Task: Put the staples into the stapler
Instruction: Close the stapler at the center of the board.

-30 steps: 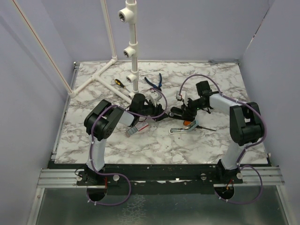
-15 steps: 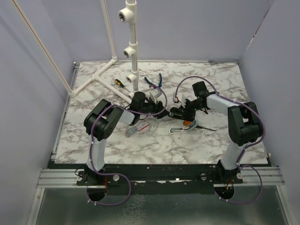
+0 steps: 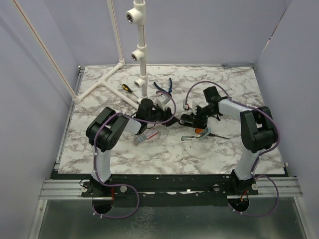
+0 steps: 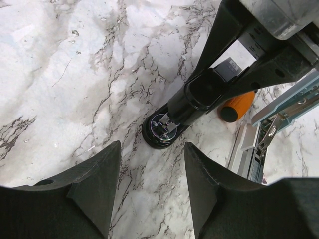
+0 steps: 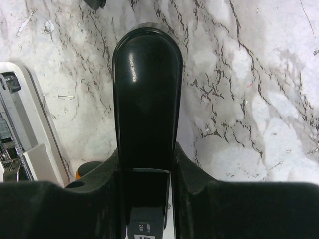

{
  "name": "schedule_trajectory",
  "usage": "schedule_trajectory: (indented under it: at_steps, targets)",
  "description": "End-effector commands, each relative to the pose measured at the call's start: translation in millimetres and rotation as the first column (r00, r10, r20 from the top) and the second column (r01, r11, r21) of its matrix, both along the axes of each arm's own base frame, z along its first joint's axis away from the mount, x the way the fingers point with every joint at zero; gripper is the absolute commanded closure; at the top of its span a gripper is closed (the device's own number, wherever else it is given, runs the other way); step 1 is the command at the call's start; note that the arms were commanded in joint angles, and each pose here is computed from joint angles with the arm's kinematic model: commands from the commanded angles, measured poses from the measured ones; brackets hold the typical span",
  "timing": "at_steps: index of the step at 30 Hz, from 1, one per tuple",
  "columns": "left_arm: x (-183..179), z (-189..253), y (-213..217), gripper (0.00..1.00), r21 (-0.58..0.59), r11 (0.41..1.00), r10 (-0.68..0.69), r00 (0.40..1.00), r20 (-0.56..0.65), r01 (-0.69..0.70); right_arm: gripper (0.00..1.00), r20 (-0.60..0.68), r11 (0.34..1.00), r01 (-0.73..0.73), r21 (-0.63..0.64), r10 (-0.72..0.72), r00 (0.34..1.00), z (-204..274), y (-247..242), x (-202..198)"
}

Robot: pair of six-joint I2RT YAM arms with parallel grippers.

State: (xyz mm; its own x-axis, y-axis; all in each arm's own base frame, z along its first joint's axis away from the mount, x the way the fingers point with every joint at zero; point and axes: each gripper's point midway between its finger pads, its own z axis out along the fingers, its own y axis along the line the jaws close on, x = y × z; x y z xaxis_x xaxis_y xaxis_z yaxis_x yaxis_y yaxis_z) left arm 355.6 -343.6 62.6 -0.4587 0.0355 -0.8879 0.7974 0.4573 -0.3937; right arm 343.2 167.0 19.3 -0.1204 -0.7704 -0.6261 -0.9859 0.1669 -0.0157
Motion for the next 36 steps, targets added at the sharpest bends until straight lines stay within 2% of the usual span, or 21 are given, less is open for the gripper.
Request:
schedule_trajectory:
  at_steps: [1, 14, 24, 30, 36]
  targets:
    - [2.2, 15.6, 0.6, 0.44, -0.028, 0.999, 0.028, 1.000, -0.008, -0.028, 0.81, -0.020, 1.000, -0.002, -0.004, 0.002, 1.000, -5.6, 1.0, -6.2]
    - [4.4, 33.8, -0.6, 0.45, -0.055, 0.997, 0.047, 0.999, -0.016, -0.048, 0.94, 0.092, 0.995, -0.071, 0.073, 0.065, 0.994, 30.7, 5.6, 2.0]
    - [9.2, 36.8, -3.7, 0.45, -0.071, 0.996, 0.055, 0.998, -0.035, -0.058, 0.97, 0.117, 0.994, -0.073, 0.084, 0.063, 0.991, 42.2, 4.3, 5.6]
    - [0.6, 50.5, -17.3, 0.43, -0.154, 0.988, -0.012, 0.988, -0.154, -0.012, 0.97, 0.146, 0.994, -0.072, 0.087, 0.059, 0.987, 54.4, 2.9, 7.4]
    - [-13.7, 68.0, -35.1, 0.33, -0.251, 0.967, -0.134, 0.926, -0.354, 0.044, 0.97, 0.179, 0.994, -0.074, 0.084, 0.058, 0.982, 63.1, -0.5, 8.3]
